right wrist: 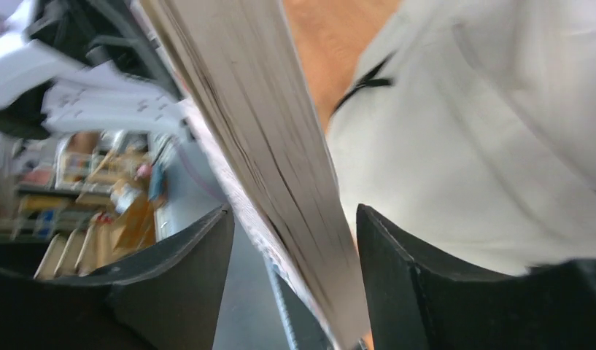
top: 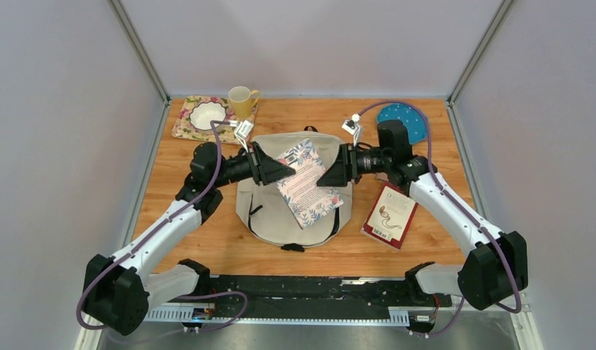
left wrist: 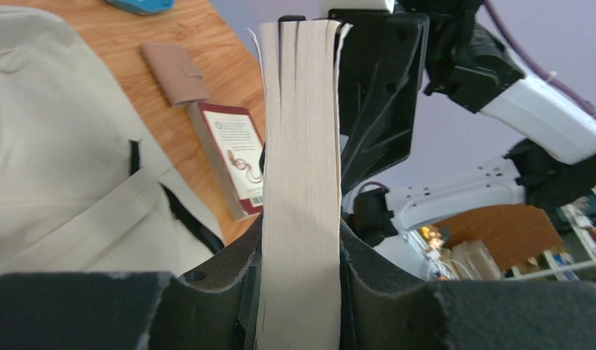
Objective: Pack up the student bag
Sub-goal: Pick up the book from the center of the board.
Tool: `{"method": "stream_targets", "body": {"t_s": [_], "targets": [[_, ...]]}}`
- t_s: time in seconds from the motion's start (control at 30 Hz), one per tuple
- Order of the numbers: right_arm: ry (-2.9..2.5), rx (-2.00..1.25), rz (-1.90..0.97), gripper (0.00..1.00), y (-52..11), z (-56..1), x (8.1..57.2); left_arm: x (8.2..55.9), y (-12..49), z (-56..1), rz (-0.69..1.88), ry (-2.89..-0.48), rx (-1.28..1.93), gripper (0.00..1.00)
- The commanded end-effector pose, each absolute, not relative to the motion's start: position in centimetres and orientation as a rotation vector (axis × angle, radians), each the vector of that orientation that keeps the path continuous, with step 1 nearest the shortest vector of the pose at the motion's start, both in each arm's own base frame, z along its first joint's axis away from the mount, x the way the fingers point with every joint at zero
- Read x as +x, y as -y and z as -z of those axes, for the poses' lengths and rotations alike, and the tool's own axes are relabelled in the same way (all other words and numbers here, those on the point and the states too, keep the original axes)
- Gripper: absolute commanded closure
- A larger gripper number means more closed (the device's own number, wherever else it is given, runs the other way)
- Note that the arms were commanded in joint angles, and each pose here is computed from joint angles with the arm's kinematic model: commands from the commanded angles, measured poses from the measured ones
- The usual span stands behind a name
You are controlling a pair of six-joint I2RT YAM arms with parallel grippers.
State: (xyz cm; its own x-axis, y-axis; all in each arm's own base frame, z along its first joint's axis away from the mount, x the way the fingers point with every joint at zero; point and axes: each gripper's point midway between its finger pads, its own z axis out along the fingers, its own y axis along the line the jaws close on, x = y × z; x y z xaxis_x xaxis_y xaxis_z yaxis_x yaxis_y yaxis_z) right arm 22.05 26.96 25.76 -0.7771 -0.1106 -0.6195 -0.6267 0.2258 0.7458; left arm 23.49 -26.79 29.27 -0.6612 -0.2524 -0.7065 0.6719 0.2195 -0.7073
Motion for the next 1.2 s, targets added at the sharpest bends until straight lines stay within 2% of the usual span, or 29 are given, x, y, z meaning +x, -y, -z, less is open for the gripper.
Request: {"method": "stream_targets", "body": {"t_s": [0.0,0.07,0.1,0.23,0.37,0.5,0.7,0.93,1.17], "targets": [[-2.146,-0.309,-1.183,0.28,-23.1,-25.1,27.0,24.8,24.4,-30.5,1.305,-1.679,0.308,1.00],[-2.194,-0.123,-1.073,0.17,-21.0,-22.9,27.6,26.4,22.5,-29.9,1.179,-1.688,0.161,1.00],[-2.173,-0.095,-1.063,0.16,-20.6,-23.3,27.1,26.0,21.6,-31.0,1.161,-1.641,0.113,1.00],[-2.126,-0.057,-1.285,0.15,-21.7,-22.7,23.8,26.4,19.0,-32.8,1.110,-1.490,-0.053,1.00],[-1.980,-0.011,-1.541,0.12,-24.5,-24.6,21.4,25.6,19.0,-33.4,1.230,-1.402,-0.111,1.00],[-1.901,-0.003,-1.604,0.11,-26.4,-25.9,20.7,24.8,19.6,-34.0,1.383,-1.333,-0.155,1.00],[-1.835,0.087,-1.707,0.09,-27.8,-27.0,22.1,23.3,20.0,-35.6,1.573,-1.203,-0.159,1.00],[-1.860,0.136,-1.738,0.09,-28.9,-26.1,22.5,22.8,19.8,-36.0,1.610,-1.154,-0.154,1.00],[-1.744,0.087,-1.784,0.09,-29.3,-28.6,22.9,22.5,20.3,-36.1,1.645,-1.164,-0.132,1.00]]}}
